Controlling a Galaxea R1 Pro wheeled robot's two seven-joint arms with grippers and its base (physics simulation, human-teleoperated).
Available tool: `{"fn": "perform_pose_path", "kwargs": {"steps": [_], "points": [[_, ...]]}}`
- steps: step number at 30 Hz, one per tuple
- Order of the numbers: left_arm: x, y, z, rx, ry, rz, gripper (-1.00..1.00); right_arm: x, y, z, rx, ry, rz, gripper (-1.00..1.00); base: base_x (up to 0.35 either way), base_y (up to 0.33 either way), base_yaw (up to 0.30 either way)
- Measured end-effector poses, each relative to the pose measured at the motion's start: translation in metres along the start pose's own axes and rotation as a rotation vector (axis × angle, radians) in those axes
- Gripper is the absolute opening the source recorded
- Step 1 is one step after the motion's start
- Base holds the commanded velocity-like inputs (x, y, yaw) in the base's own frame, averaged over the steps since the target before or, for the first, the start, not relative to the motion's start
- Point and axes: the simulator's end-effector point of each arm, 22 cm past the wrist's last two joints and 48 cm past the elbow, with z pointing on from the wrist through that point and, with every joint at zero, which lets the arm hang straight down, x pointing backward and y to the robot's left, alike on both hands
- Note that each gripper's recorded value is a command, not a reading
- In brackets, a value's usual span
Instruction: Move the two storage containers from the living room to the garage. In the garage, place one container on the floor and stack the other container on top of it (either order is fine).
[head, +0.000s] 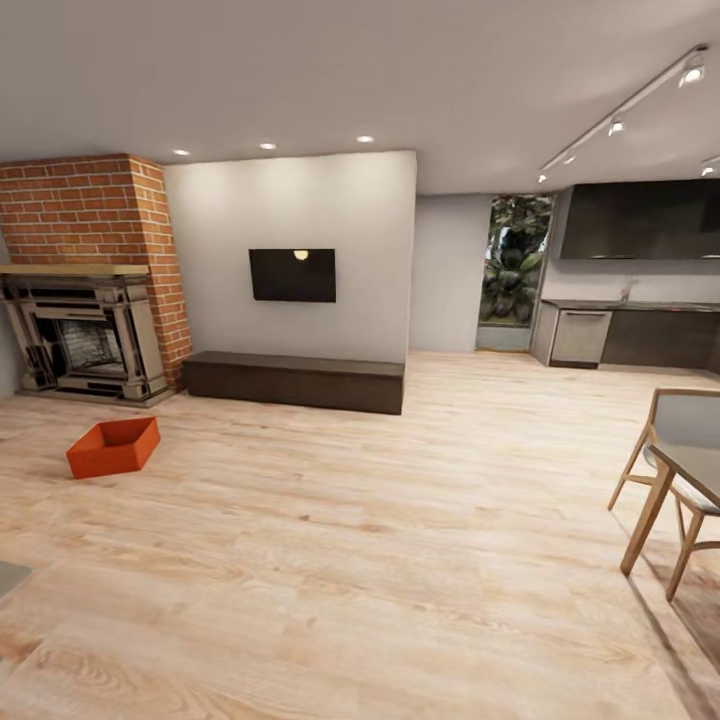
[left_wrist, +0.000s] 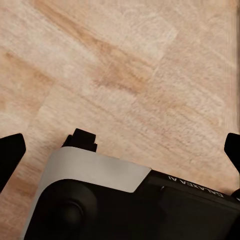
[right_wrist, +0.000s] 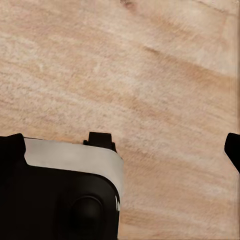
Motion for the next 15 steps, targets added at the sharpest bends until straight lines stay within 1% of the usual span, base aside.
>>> {"fn": "perform_pose_path", "kwargs": {"steps": [15], "points": [[-0.0002,0.0001,0.0,0.0,0.0,-0.002,1.0,-0.0005,0.0005,0.0,-0.001,-0.002,0.0,1.0,0.322,0.0,0.0]]}}
